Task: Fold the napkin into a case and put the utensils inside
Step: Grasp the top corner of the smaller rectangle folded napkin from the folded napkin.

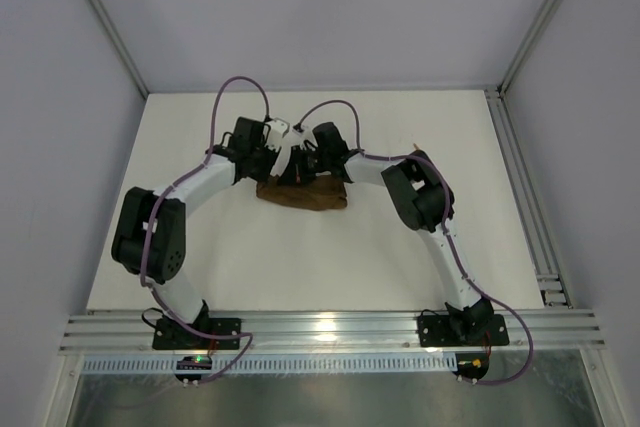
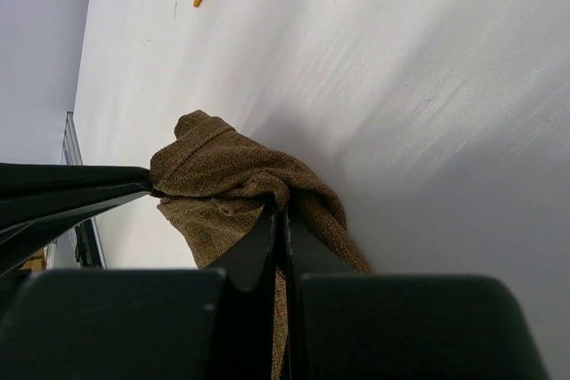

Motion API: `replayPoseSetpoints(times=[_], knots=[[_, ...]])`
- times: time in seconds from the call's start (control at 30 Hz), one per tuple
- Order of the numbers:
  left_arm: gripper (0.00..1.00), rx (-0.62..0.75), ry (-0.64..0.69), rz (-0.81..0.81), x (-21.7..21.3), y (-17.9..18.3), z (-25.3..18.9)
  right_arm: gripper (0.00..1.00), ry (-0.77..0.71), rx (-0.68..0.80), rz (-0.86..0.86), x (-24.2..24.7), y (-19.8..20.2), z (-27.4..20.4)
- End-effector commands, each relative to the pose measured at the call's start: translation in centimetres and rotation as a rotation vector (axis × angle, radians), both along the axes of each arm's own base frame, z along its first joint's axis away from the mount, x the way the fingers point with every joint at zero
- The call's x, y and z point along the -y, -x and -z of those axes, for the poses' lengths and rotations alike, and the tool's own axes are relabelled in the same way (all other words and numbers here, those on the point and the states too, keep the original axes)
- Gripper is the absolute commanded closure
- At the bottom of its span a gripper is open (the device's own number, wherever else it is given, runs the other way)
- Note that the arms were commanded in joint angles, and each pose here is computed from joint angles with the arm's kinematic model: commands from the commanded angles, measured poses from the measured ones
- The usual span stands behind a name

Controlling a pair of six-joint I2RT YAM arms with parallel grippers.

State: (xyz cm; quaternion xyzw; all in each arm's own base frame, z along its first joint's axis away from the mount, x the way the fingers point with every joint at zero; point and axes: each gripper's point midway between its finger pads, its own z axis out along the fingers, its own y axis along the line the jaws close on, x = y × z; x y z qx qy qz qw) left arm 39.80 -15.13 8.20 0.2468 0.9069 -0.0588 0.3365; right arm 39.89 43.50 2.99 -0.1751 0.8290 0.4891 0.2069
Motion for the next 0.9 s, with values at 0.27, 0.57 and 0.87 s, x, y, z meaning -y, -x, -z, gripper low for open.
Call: replayPoseSetpoints(times=[0.27,0.57,0.87], knots=[[1.00,-0.028,0.042,-0.016,0.4,-0.8,0.6,0.97,0.017,0.051,0.014,-0.9,0.2,-2.1],[0.82,-0.102,-0.110,-0.035,-2.1,0.4,3.0,0.97,0.023,0.021,0.038,-0.4,0.2,-1.1],[1.00,-0.163,-0.139,-0.014,-2.7,2.1,4.7,0.97,0.057,-0.016,0.028,0.3,1.5,-0.9]])
